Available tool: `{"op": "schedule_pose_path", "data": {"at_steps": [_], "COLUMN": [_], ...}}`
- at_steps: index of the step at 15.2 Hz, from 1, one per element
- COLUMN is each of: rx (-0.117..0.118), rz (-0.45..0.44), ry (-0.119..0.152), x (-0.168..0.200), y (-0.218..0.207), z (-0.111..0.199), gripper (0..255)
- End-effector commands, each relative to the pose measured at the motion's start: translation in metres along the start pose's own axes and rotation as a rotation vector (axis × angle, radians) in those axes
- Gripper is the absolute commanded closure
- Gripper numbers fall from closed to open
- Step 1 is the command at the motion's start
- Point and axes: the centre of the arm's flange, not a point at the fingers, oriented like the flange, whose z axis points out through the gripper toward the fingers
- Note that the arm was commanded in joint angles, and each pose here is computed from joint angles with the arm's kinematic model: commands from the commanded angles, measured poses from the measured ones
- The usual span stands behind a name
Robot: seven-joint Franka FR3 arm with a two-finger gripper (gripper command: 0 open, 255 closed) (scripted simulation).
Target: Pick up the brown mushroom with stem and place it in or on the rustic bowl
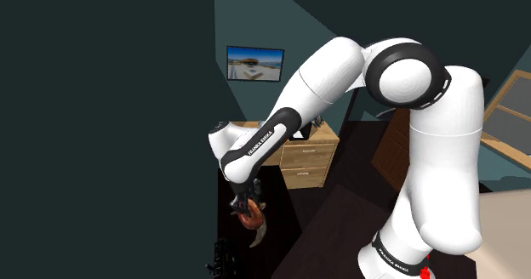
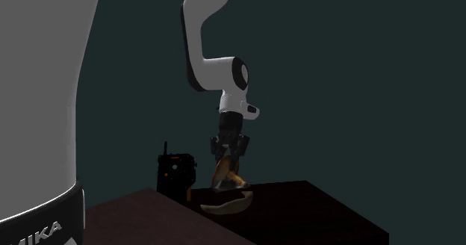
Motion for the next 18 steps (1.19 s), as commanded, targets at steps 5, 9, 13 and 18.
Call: {"op": "schedule_pose_path", "data": {"at_steps": [5,9,13,18], "rx": [0.000,0.000,0.000,0.000], "rz": [0.000,0.000,0.000,0.000], "ry": [0.000,0.000,0.000,0.000], "x": [0.000,0.000,0.000,0.000], "y": [0.000,0.000,0.000,0.000], "z": [0.000,-0.040,-0.050,-0.050], "gripper": [0,0,0,0]}}
